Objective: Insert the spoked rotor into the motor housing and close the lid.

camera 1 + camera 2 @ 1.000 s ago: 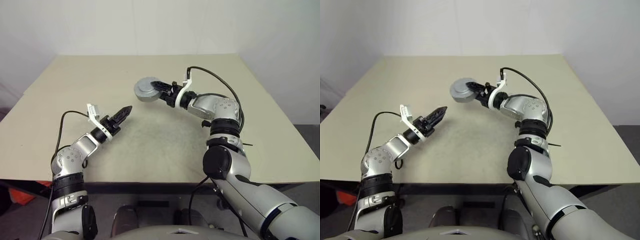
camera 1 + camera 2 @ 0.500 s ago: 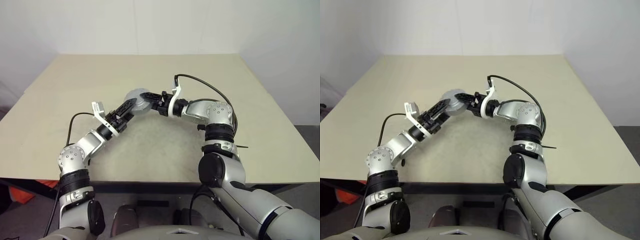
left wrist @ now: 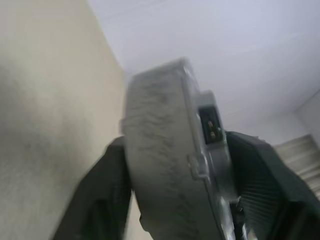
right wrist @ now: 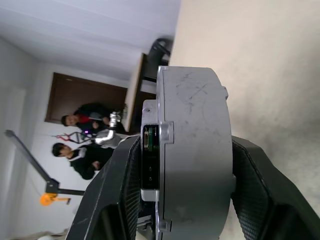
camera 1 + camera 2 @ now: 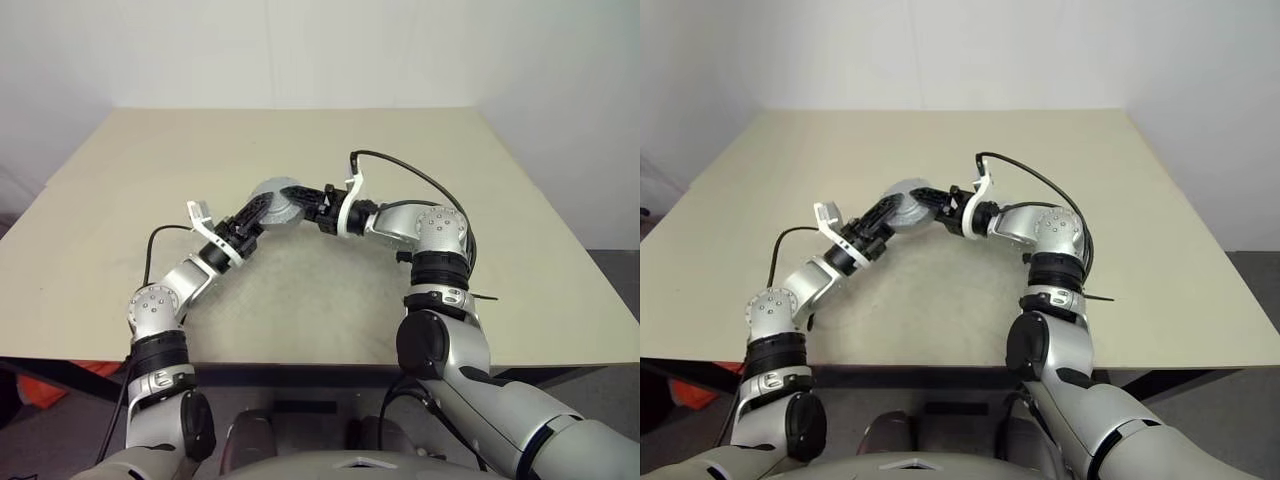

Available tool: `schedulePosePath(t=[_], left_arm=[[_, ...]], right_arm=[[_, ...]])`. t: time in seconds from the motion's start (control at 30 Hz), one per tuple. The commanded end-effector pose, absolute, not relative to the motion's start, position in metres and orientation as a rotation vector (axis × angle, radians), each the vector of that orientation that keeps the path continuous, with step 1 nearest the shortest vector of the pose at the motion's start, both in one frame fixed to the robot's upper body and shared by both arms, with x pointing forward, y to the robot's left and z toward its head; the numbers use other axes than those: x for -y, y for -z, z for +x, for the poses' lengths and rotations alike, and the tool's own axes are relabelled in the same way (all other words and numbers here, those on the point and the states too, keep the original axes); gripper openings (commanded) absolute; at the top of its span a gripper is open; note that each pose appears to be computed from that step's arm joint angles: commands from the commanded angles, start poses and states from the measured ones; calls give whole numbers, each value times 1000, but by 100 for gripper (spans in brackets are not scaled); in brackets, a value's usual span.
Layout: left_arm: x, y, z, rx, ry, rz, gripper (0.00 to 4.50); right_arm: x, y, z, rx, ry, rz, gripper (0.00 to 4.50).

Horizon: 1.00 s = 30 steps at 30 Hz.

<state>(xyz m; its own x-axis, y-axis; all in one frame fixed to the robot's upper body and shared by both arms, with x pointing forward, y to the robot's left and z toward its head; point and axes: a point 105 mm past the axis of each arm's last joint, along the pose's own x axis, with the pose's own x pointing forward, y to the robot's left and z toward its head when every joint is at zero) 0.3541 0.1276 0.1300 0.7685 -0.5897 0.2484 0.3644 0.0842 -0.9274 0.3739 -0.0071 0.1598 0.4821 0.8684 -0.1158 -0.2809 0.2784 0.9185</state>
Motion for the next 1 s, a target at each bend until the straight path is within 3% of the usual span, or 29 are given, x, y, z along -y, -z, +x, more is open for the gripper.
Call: schedulePosePath(t=[0.03,0.3,0.5,0.7,1.0], left_arm=[[-128,-143,358,-176,735,-1266,239],[-127,-139,359,-197,726,-1243,239],[-130,-135,360,-201,699,-1210,239],[-141,-126,364,-180,611,-1150,239],[-211,-113,378,-53,267,-1052,239]], right_arm=[[6,-182,376,-634,-911,992,210],[5,-185,376,-598,-931,980,210],[16,-170,390,-539,-780,825,404],[29,-160,408,-453,-642,741,404],[47,-151,411,-440,-608,746,404]])
